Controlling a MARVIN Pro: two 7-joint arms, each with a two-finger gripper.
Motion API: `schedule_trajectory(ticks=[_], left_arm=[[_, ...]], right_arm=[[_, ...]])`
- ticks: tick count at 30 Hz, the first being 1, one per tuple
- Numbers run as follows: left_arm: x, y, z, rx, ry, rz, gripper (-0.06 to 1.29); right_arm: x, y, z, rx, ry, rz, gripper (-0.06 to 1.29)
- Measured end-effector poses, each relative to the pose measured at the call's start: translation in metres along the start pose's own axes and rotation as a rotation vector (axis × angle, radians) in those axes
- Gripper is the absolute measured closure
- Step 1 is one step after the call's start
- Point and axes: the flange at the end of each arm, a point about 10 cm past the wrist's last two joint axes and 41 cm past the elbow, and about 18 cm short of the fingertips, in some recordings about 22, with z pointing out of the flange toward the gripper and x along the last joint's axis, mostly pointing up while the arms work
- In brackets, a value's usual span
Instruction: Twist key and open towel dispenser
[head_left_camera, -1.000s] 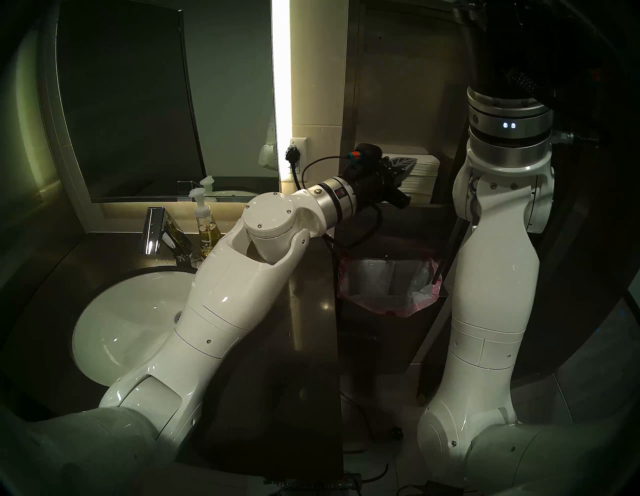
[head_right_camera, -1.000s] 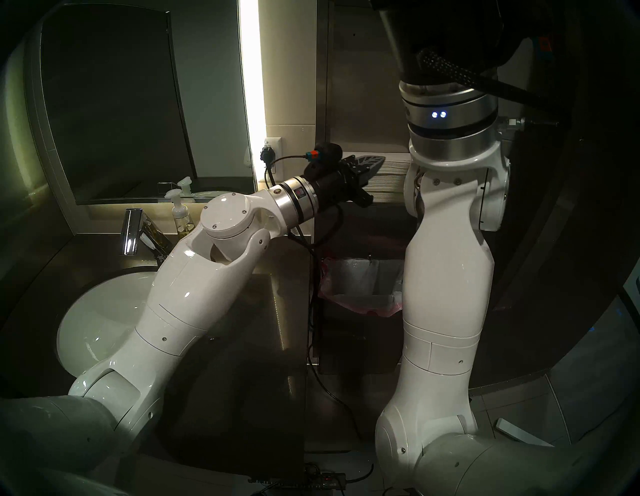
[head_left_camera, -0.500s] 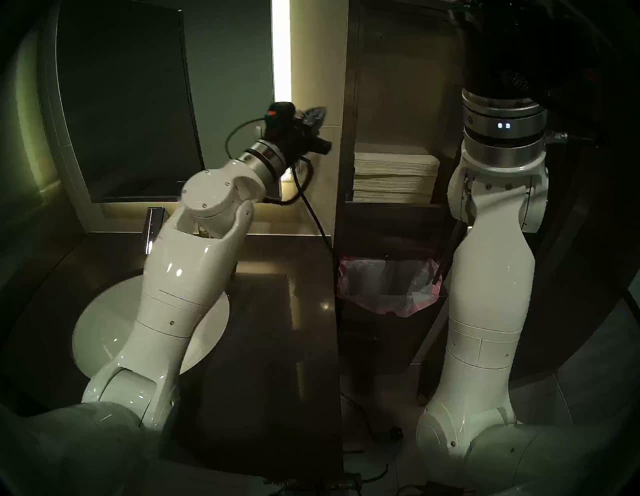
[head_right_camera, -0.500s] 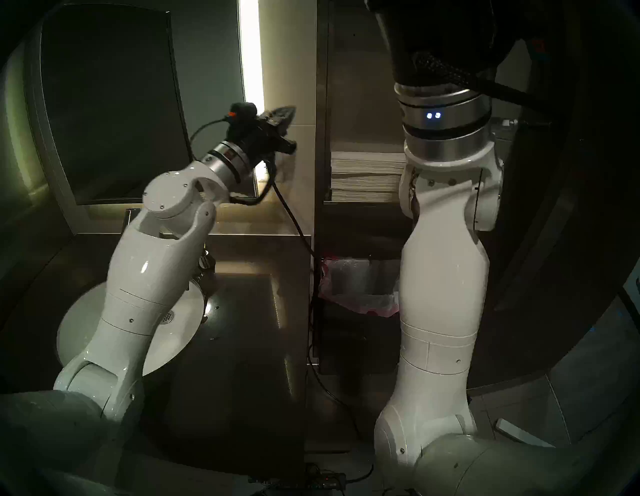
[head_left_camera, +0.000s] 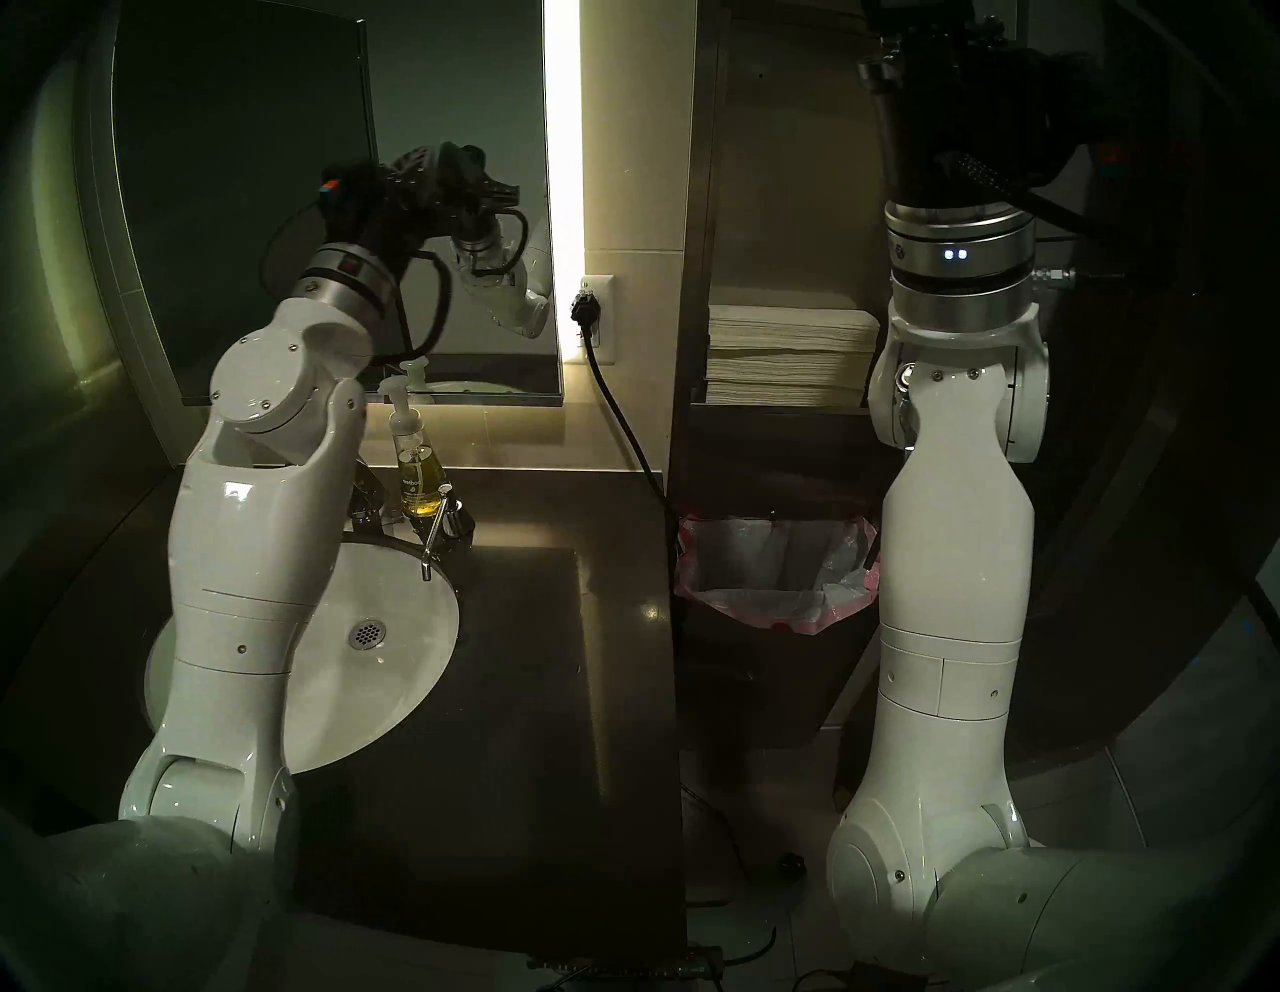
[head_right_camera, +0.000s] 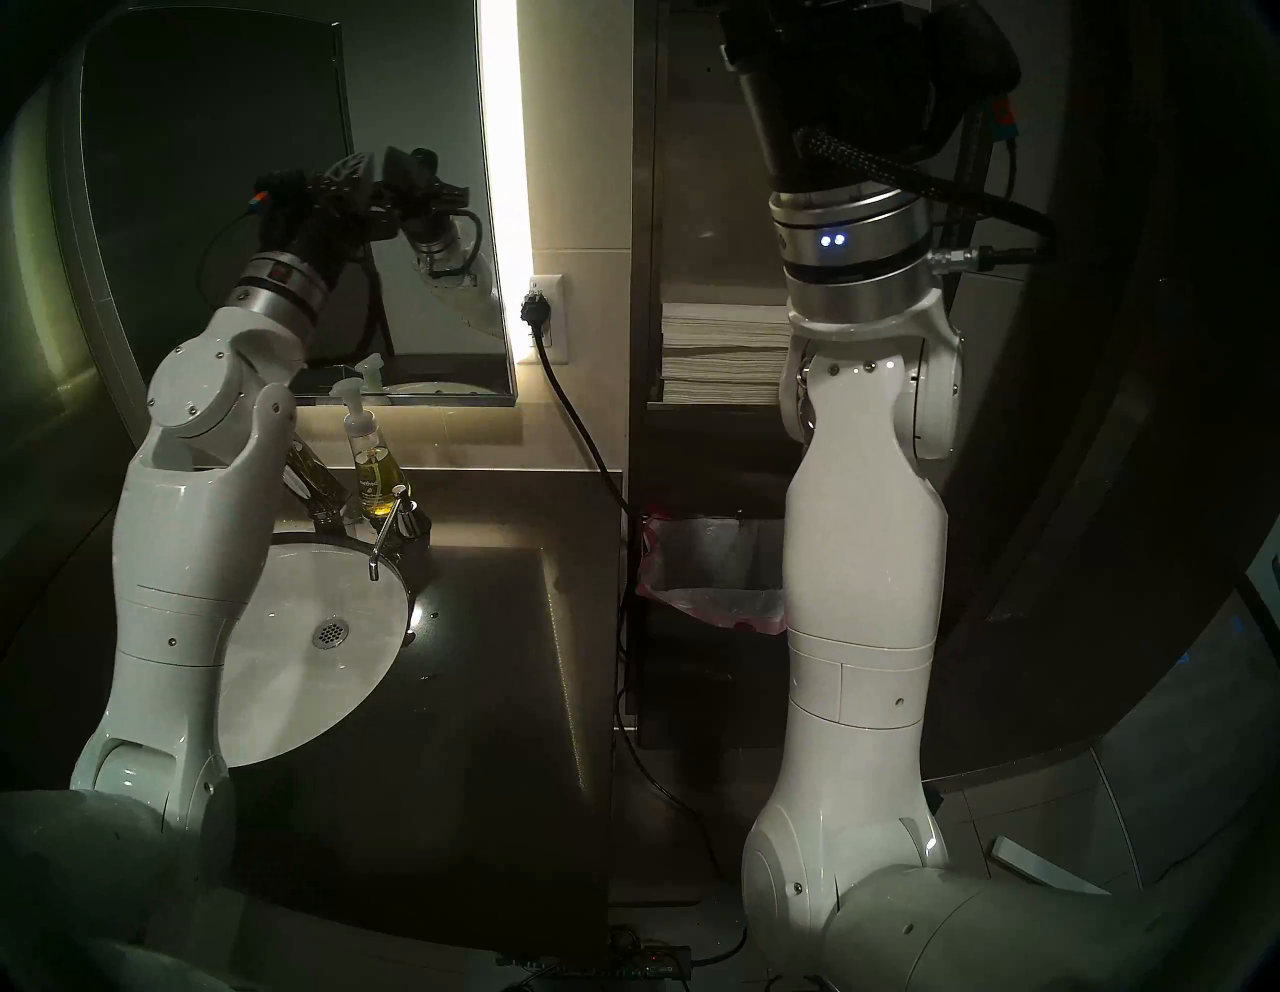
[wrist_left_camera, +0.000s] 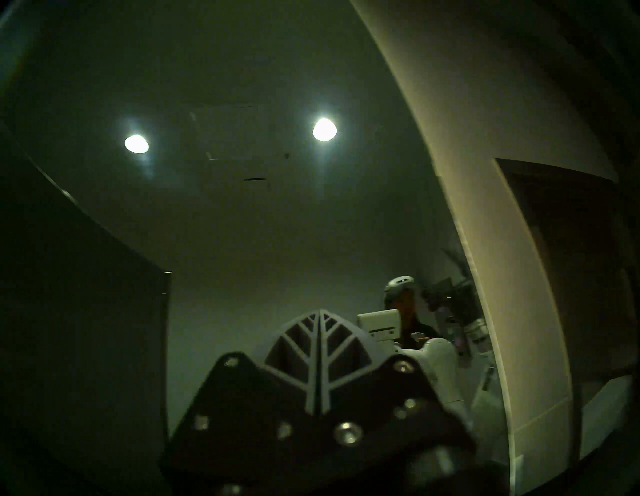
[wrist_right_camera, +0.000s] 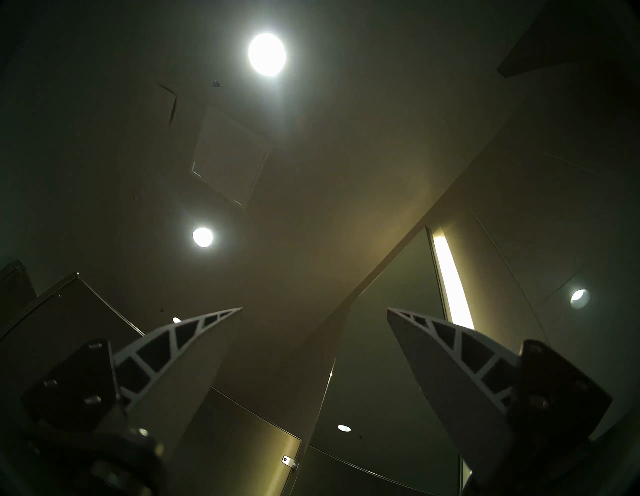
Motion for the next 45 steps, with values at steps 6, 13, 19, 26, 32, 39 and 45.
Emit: schedule_trajectory(ticks=[6, 13, 19, 26, 32, 39, 45], left_arm=[[-0.005, -0.018, -0.019, 0.068, -0.016, 0.003, 1.25], [-0.013, -0.025, -0.031, 0.108, -0.035, -0.003, 1.25], [-0.015, -0.028, -0.034, 0.124, -0.039, -0.005, 1.25], [-0.018, -0.028, -0.036, 0.127, -0.047, -0.007, 1.25], [-0.019, -0.026, -0.037, 0.117, -0.051, -0.009, 1.25], [-0.02, -0.021, -0.037, 0.098, -0.052, -0.013, 1.25], [-0.021, -0.017, -0.036, 0.084, -0.054, -0.013, 1.25]], right_arm=[[-0.022, 0.0, 0.002, -0.034, 0.001, 0.08, 0.25], [-0.039, 0.001, 0.003, -0.084, 0.017, 0.155, 0.38], [-0.047, 0.003, 0.001, -0.12, 0.024, 0.194, 0.93], [-0.052, 0.012, -0.006, -0.179, 0.031, 0.21, 1.27], [-0.056, 0.023, -0.016, -0.231, 0.029, 0.209, 1.27], [-0.06, 0.029, -0.021, -0.273, 0.028, 0.239, 1.27], [-0.068, 0.03, -0.023, -0.285, 0.003, 0.286, 1.27]])
